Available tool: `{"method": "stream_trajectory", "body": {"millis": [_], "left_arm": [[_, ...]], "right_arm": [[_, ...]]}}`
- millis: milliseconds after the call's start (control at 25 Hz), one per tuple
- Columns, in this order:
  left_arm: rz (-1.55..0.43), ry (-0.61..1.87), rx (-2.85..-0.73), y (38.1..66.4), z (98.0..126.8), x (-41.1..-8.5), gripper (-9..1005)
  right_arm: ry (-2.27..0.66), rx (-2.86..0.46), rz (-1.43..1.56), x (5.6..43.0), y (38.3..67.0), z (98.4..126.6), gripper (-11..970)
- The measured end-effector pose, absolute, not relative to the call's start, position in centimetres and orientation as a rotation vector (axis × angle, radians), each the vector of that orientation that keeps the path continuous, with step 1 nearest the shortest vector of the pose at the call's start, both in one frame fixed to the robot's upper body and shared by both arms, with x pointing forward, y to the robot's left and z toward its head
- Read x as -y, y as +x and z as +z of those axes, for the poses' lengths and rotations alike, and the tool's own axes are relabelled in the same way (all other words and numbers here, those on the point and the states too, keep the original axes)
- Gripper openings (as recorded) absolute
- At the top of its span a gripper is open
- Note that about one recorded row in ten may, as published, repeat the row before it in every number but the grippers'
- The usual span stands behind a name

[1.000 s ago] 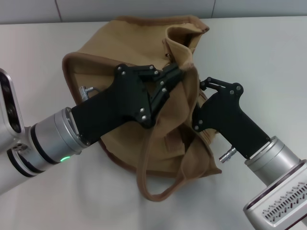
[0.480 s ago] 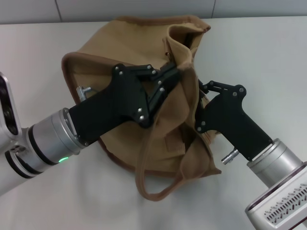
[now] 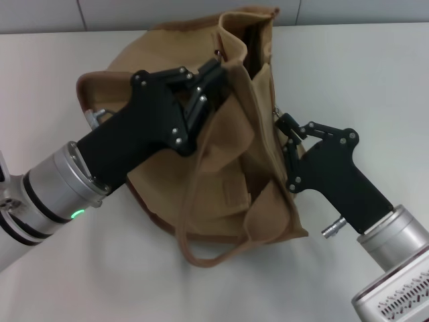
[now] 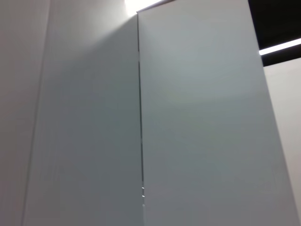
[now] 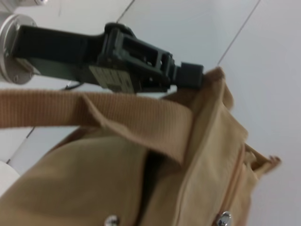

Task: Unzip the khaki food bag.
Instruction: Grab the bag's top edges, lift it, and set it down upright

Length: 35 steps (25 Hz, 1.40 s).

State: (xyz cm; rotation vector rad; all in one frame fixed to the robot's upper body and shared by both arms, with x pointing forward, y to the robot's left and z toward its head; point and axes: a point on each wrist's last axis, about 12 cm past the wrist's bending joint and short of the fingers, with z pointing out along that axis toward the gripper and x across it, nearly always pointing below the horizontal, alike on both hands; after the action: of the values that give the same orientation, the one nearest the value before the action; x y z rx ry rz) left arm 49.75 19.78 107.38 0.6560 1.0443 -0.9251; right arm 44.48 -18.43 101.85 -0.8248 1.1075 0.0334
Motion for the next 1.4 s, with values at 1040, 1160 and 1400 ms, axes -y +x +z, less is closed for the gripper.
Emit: {"method": "stream_trajectory", "body": {"millis": [1040,1160,1400], "left_arm": [[-0.852,0.262,-1.158,49.8,106.3,-22.0,121],[-0.836,0.248,-1.198,49.4,105.7,-22.4,122],[-0.859,0.237,-1.221,48.1,105.0,-23.3,125]], "right_arm": [[-0.607,-1.218,-0.024,26.1,42.2,101.1,117],[-0.582,-1.208,-0.022,25.9,42.6,101.4,127],[-0.496,-1.192,0.029,25.6,43.4,102.1,148]]}}
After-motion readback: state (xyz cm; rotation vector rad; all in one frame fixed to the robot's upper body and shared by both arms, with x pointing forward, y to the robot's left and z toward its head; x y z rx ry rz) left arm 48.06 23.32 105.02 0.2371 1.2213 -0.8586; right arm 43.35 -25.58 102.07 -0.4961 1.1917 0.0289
